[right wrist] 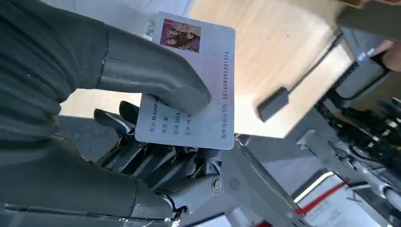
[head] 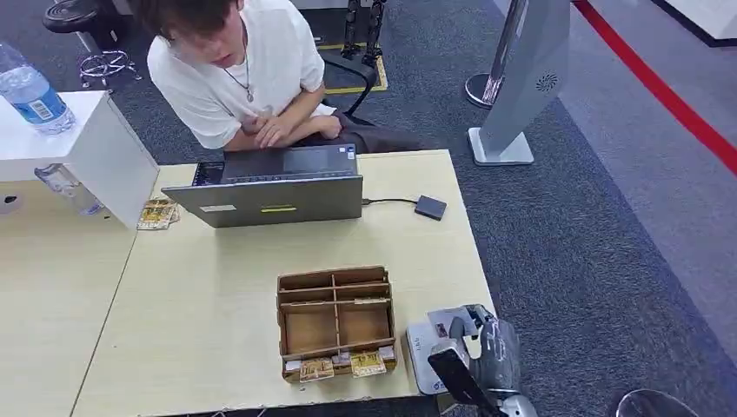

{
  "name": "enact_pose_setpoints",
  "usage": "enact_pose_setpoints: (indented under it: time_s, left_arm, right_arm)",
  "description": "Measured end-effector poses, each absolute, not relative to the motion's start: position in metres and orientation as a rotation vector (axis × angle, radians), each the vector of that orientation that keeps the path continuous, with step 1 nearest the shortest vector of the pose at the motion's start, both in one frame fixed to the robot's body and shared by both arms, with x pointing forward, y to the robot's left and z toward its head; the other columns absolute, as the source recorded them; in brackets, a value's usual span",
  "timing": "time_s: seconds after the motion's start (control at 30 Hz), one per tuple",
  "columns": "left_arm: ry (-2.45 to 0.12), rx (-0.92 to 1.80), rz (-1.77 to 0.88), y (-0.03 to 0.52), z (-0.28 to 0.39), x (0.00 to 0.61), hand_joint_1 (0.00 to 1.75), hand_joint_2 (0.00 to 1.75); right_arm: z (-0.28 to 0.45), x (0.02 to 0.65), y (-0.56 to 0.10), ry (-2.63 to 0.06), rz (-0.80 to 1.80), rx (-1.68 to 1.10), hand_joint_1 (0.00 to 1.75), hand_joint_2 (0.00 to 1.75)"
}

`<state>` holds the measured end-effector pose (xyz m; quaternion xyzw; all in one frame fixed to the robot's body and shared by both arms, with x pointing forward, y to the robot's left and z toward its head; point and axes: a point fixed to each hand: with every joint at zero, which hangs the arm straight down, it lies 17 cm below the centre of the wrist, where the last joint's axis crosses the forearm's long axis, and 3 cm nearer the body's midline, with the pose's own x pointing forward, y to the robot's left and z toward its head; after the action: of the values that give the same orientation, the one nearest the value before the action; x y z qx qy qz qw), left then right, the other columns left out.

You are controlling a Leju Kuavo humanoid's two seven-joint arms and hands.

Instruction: Pass the card to the sensor for recognition and then transmit it.

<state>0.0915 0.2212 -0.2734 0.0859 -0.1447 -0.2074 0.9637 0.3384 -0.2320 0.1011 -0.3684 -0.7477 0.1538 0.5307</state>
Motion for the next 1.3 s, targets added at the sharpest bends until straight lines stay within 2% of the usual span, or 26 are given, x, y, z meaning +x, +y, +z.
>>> enact_pose_setpoints:
  time_s: [0.47,0.9,1.3]
  left_arm:
    - [-0.372,0.237,-0.481,0.228,-0.269,0.106,0.00,1.75]
    - [-0.378,0.243,-0.479,0.229,-0.269,0.107,0.00,1.75]
    - [-0.381,0.204,-0.475,0.222,-0.269,0.106,0.00,1.75]
  right_arm:
    - [0.169,0.338,-0.216,-1.977,0.389,-0.969,1.75,1.75]
    - [0.184,0.337,-0.213,-2.019,0.374,-0.978,1.75,1.75]
    - [0.239,0.339,-0.171,-2.210,0.430,-0.995,1.75,1.75]
